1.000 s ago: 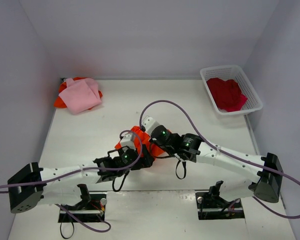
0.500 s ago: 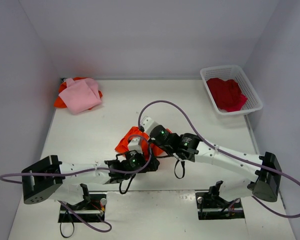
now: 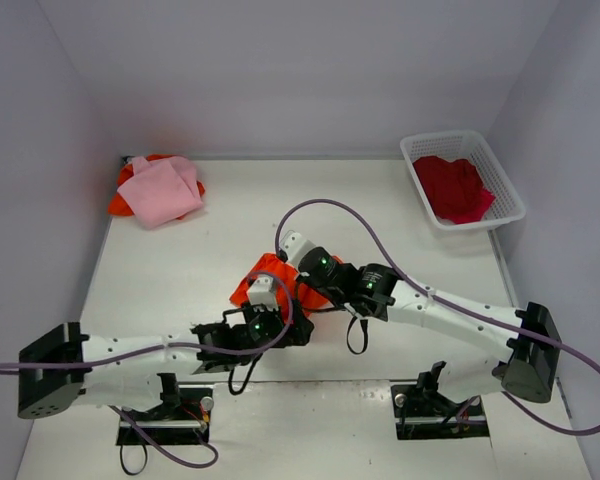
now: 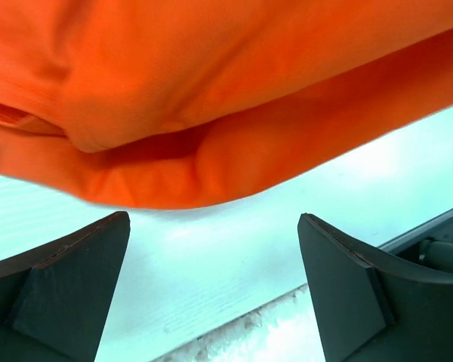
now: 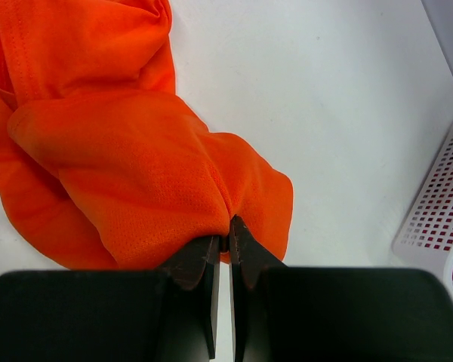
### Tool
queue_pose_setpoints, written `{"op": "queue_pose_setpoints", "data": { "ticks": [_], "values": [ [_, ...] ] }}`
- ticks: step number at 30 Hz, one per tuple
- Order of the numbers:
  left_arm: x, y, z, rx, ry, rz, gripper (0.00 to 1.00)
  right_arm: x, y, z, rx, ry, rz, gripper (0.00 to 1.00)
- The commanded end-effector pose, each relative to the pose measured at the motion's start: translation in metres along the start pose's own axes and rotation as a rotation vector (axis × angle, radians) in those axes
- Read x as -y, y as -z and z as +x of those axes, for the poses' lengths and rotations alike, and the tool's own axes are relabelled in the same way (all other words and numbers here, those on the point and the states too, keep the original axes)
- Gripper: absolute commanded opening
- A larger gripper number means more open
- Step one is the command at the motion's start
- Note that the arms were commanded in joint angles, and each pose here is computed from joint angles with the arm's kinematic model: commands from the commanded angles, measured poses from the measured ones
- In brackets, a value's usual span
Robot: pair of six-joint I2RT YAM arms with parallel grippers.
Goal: Fold and stack the t-shirts
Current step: Fold the long partially folded tshirt into a neat square
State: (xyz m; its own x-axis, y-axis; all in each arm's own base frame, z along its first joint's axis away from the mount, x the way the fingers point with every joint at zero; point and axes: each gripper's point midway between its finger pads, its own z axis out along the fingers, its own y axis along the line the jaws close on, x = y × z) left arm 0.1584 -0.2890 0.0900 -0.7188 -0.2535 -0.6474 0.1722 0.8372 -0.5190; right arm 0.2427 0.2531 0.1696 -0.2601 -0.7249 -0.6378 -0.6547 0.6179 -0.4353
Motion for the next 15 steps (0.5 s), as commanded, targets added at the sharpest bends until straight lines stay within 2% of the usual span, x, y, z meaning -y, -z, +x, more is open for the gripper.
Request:
{"op": "queue_pose_setpoints", "data": {
  "ticks": [1, 4, 9, 12, 14, 15],
  "values": [
    [0.0, 0.025, -0.029, 0.063, -0.005, -0.021, 0.88, 0.01, -0.001, -0.022, 0.054, -0.024, 0.036, 0.0],
    [-0.006, 0.04, -0.036, 0.091, 0.001, -0.021, 0.88, 0.008, -0.005, -0.022, 0.054, -0.024, 0.029, 0.0],
    [-0.013, 0.04, -0.036, 0.114, -0.014, -0.016, 0.88, 0.003, -0.011, -0.023, 0.052, -0.025, 0.013, 0.0],
    [-0.008, 0.029, -0.029, 0.111, -0.032, 0.011, 0.88, 0.003, -0.012, -0.023, 0.052, -0.024, 0.014, 0.0],
    [0.018, 0.025, -0.023, 0.16, -0.061, 0.133, 0.88, 0.009, -0.007, -0.025, 0.065, -0.031, 0.031, 0.0],
    [0.014, 0.024, -0.023, 0.168, -0.064, 0.121, 0.88, 0.008, -0.006, -0.025, 0.066, -0.027, 0.031, 0.0]
  ]
}}
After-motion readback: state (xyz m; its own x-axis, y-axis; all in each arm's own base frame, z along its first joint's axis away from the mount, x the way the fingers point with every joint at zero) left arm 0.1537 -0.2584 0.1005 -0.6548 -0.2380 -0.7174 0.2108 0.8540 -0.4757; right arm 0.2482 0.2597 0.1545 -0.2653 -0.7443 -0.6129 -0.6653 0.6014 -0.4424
